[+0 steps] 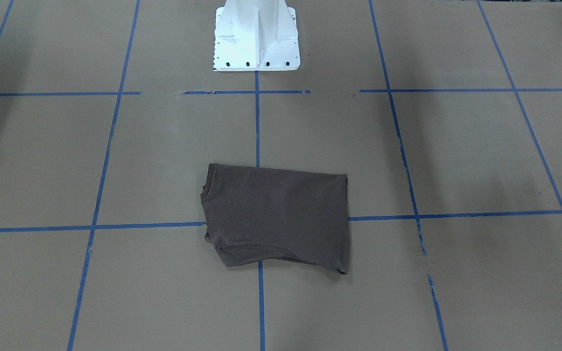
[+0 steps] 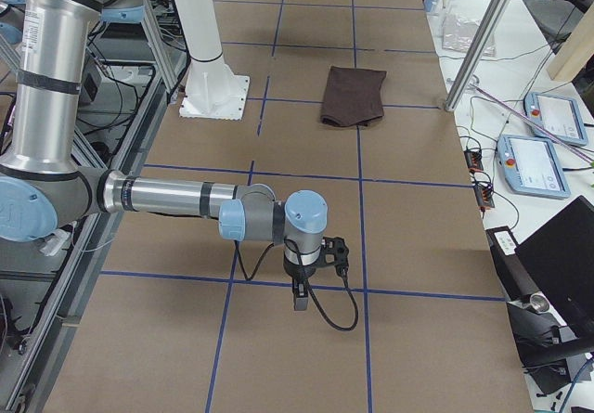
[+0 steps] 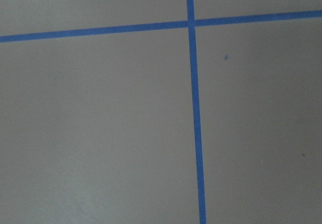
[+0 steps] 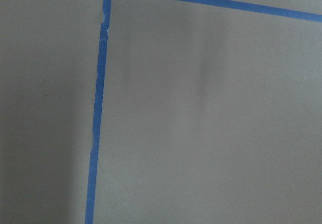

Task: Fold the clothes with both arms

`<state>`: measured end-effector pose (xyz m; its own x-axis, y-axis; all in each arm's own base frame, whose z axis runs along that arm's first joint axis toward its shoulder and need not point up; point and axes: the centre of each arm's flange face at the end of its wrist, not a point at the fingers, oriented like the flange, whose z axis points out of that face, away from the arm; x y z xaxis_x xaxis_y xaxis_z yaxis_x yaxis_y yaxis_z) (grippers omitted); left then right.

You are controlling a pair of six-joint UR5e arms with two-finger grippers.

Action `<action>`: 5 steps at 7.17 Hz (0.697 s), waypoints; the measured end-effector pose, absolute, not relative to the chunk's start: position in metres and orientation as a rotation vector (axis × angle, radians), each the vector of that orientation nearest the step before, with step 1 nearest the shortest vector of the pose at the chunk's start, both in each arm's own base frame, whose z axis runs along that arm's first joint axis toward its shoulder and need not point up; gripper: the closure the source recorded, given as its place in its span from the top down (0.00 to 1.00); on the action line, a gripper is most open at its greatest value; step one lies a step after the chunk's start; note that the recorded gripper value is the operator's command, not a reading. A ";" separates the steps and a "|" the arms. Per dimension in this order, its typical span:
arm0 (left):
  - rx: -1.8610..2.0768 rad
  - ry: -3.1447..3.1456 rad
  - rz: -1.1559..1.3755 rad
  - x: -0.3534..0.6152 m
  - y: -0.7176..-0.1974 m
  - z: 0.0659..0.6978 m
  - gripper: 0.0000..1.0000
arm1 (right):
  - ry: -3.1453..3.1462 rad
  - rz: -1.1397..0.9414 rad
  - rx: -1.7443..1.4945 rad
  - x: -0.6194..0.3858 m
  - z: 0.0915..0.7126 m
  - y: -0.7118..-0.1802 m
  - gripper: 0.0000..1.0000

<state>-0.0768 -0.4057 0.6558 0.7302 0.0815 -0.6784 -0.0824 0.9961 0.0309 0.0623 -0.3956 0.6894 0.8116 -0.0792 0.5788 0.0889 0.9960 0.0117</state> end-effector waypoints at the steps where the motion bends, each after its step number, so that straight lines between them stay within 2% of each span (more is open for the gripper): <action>1: 0.021 0.751 0.087 -0.094 -0.396 0.662 1.00 | -0.618 -0.089 -0.016 0.062 0.690 -0.396 1.00; 5: 0.096 0.716 0.110 -0.115 -0.397 0.651 1.00 | -0.626 -0.091 -0.007 0.062 0.685 -0.398 1.00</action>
<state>-0.1151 -0.3966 0.6508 0.7493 0.1338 -0.6485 -0.0680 0.9897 0.1257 0.0619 -0.3980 0.6851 0.8064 -0.0831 0.5856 0.0872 0.9960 0.0213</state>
